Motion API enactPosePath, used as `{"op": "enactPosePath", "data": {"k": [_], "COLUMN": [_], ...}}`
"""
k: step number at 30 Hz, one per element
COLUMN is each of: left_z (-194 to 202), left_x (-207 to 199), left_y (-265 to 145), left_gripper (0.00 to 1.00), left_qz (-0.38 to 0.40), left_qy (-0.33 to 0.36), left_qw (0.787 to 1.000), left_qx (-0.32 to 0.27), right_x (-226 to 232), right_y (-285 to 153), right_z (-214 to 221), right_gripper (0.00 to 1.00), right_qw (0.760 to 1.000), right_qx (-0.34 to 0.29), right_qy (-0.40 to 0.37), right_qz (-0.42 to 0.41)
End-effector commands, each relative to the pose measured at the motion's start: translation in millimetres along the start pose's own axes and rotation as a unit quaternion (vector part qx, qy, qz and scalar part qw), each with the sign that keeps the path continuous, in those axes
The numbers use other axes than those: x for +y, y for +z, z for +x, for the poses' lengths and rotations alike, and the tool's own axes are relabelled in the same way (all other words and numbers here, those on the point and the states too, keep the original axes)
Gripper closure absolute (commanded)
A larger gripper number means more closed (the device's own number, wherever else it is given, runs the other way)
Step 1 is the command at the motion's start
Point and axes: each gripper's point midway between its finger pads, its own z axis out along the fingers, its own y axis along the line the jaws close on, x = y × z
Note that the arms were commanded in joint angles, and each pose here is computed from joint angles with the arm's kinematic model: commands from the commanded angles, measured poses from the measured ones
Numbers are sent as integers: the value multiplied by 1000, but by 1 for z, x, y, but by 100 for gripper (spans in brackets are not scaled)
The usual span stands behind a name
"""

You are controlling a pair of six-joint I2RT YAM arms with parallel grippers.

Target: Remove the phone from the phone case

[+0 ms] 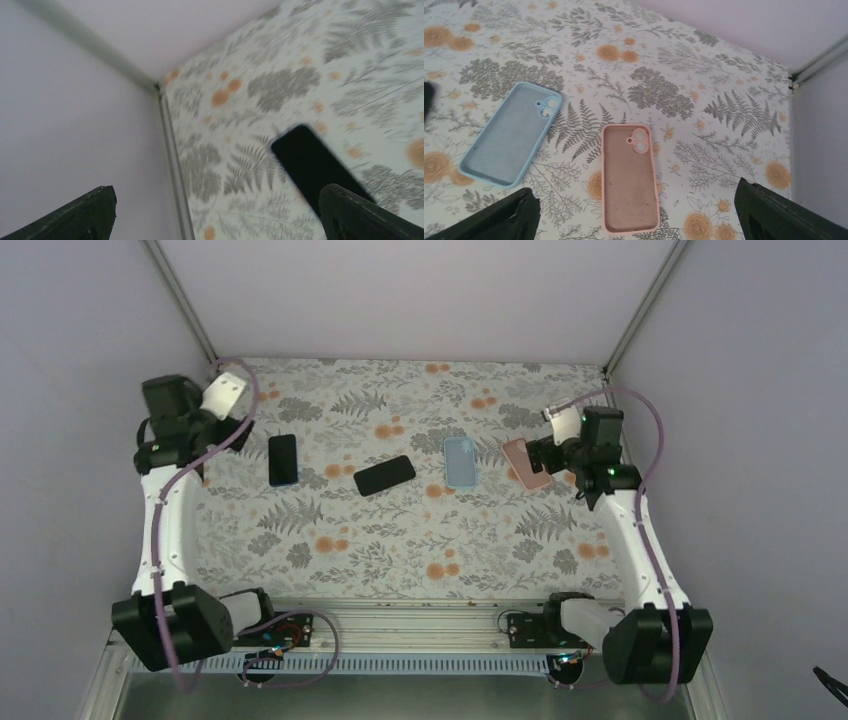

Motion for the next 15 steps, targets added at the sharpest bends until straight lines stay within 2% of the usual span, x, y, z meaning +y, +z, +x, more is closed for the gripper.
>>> {"op": "enactPosePath", "data": {"k": [1,4,7,9,13,15], "left_z": [48,72,79,81,85,80], "left_x": [25,18,5,-5,-7,-15], "left_y": [10,20,29,30,22,18], "left_gripper": [0,0,0,0,0,0], "left_qz": [-21,-6,15,35,19,37], "left_qy": [-121,-174,-222,-225,-227,-227], "left_qw": [992,985,974,973,973,972], "left_qx": [-28,-24,-33,-31,-32,-45], "right_x": [-17,-18,-14,-14,-4,5], "right_y": [-4,2,13,15,24,23], "right_z": [-11,-4,7,10,10,-2], "right_gripper": [0,0,0,0,0,0], "right_qw": [995,995,996,996,997,995], "right_qx": [-81,-73,-49,-44,-35,-45], "right_qy": [36,37,46,50,50,35], "right_qz": [50,57,53,54,45,76]}}
